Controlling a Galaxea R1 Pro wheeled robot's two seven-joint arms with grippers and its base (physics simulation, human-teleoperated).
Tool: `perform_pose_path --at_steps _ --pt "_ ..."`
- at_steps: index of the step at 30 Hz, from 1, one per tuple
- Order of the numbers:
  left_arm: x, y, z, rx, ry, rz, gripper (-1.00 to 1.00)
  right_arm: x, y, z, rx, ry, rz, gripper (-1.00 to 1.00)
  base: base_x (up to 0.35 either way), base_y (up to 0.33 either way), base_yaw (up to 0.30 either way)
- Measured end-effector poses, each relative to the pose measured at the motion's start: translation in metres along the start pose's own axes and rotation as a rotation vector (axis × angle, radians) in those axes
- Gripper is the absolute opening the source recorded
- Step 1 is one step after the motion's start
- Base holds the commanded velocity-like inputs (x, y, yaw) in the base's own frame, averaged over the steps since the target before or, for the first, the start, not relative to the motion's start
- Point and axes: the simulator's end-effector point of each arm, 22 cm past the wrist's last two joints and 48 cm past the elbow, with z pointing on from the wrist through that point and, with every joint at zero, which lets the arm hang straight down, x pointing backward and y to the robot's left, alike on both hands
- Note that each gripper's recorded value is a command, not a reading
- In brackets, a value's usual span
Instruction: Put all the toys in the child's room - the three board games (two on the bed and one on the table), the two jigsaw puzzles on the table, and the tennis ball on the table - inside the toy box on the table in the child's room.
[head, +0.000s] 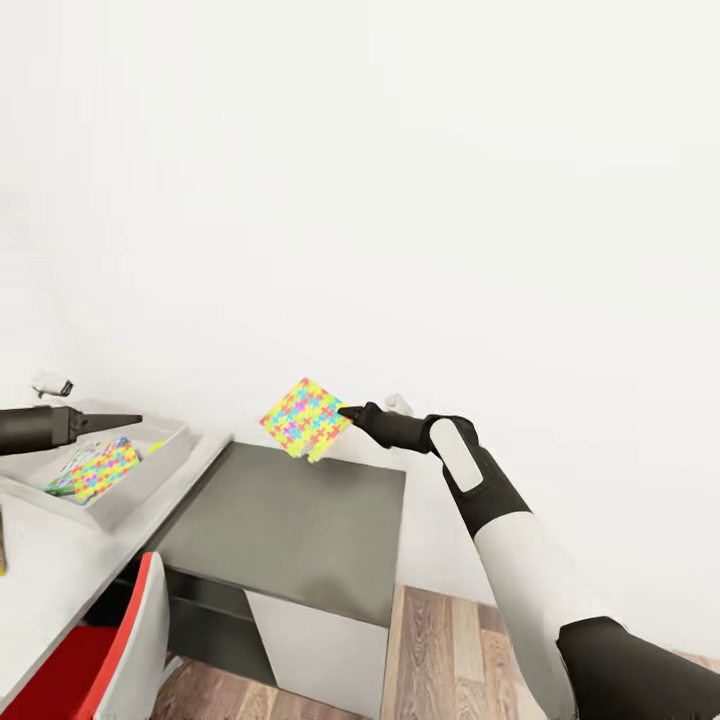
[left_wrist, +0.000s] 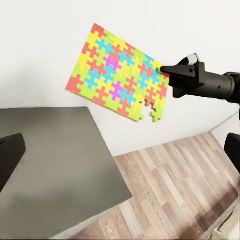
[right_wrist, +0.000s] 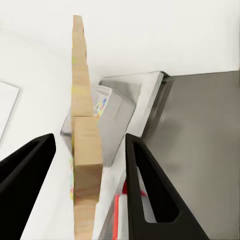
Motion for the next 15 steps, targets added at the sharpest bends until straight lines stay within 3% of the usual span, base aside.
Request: perform_pose_path --at_steps 9,15 --pt "-0.0061 0.0004 0.0015 -0.011 -0.002 0.012 1.0 -0.0032 0.007 0.0005 -0.027 -0.005 0.033 -1.0 0.0 0.0 0.283" --pt "-0.0006 0.0019 0.0077 -0.003 0.012 -0.003 1.0 0.0008 0.003 0.0025 -0.026 0.002 0.051 -1.0 0.0 0.0 0.283"
